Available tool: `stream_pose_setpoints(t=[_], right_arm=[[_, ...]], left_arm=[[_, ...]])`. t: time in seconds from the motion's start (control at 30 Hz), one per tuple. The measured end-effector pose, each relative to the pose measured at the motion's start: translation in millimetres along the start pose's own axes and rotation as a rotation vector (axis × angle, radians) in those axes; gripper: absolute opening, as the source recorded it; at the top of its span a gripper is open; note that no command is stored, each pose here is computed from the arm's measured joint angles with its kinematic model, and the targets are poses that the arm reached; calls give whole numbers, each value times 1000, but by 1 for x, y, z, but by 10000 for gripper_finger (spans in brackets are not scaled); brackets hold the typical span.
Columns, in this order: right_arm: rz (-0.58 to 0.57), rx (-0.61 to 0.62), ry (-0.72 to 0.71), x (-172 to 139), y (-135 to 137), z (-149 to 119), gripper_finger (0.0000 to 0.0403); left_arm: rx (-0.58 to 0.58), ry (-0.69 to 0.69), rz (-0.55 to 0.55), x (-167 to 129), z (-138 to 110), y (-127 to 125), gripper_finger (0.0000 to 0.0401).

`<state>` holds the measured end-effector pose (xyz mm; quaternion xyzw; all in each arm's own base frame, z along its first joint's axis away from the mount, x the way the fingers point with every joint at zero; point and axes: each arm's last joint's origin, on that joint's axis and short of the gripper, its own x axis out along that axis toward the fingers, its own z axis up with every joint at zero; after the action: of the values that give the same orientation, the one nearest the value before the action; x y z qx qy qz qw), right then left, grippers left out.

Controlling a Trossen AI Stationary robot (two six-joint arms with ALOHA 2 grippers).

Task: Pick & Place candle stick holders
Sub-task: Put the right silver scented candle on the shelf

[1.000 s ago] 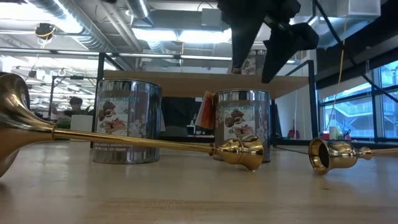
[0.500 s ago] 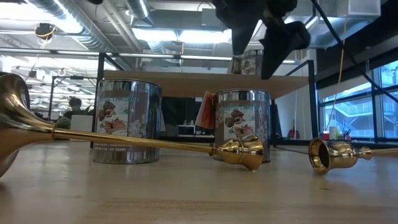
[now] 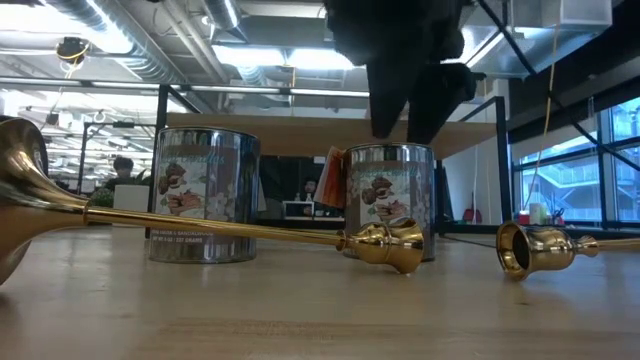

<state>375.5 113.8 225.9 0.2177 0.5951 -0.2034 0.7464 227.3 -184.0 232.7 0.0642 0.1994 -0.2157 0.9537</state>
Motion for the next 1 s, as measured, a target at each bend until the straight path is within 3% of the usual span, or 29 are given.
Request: stream_pose_setpoints(t=[0.27, 0.5, 0.8, 1.0], right_arm=[[0, 12, 4, 5, -1, 4, 337], [29, -9, -21, -13, 5, 8, 337], [-106, -8, -15, -18, -5, 9, 337], [-102, 20, -18, -17, -6, 11, 337]], left_arm=[[0, 0, -17, -1, 0, -5, 6], [10, 0, -25, -2, -1, -8, 6], [10, 0, -25, -2, -1, -8, 6], [9, 0, -25, -2, -1, -8, 6]])
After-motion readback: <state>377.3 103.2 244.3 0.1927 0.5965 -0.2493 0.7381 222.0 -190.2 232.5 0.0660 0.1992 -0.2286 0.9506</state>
